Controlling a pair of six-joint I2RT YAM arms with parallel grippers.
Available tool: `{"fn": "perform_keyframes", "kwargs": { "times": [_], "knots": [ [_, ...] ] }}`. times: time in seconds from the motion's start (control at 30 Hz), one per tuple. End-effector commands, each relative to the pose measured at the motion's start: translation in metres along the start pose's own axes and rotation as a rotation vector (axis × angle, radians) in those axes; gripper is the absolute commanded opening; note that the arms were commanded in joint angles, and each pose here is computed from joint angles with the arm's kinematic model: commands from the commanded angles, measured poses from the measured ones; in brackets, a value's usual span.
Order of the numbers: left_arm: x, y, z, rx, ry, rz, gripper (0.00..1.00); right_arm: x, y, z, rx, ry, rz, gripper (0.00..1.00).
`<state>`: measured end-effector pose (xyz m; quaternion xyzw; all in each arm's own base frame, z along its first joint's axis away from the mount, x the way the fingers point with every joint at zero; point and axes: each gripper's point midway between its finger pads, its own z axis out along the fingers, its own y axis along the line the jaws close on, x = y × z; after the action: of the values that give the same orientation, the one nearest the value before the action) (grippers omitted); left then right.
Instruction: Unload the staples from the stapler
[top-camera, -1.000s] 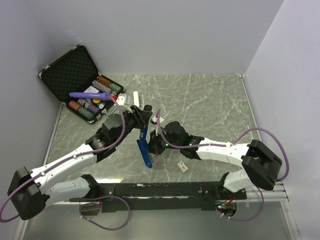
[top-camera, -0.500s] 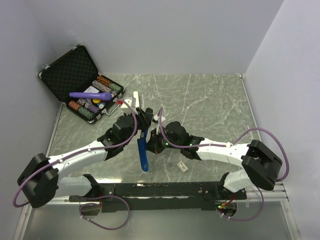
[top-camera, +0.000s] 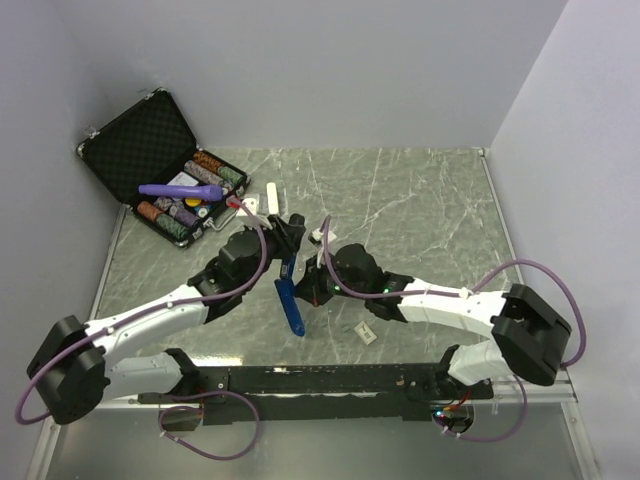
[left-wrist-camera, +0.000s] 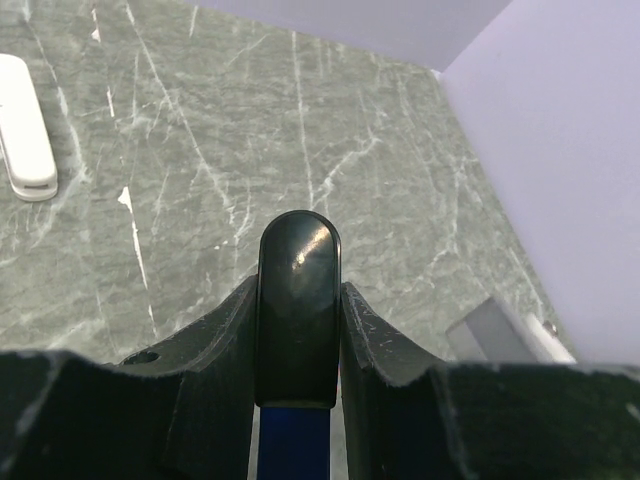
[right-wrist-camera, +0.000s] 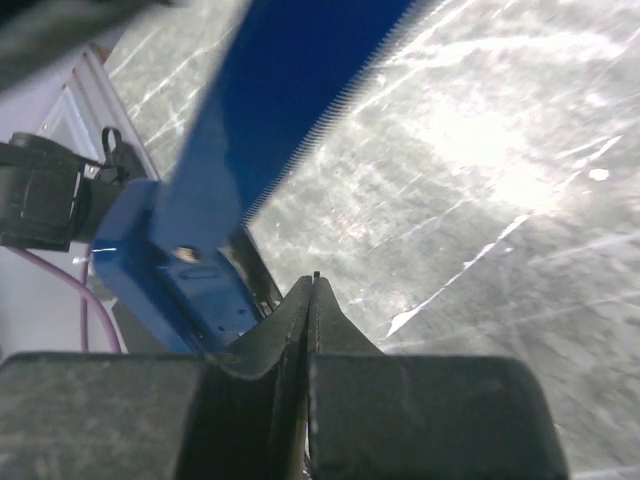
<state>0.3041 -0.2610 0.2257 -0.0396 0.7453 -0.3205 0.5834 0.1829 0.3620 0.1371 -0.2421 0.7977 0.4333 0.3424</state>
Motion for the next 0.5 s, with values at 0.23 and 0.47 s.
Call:
{"fn": "perform_keyframes", "kwargs": {
  "times": [0.23, 0.47],
  "knots": [
    [-0.07, -0.051, -0.038, 0.167, -0.113, -0.082, 0.01, -0.034, -0.024, -0.045, 0.161, -0.134, -0.108, 0.0],
    [-0.082, -0.048, -0.051, 0.157, -0.137, -0.069, 0.01, -0.057, -0.033, -0.073, 0.255, -0.169, -0.159, 0.0]
  ]
}}
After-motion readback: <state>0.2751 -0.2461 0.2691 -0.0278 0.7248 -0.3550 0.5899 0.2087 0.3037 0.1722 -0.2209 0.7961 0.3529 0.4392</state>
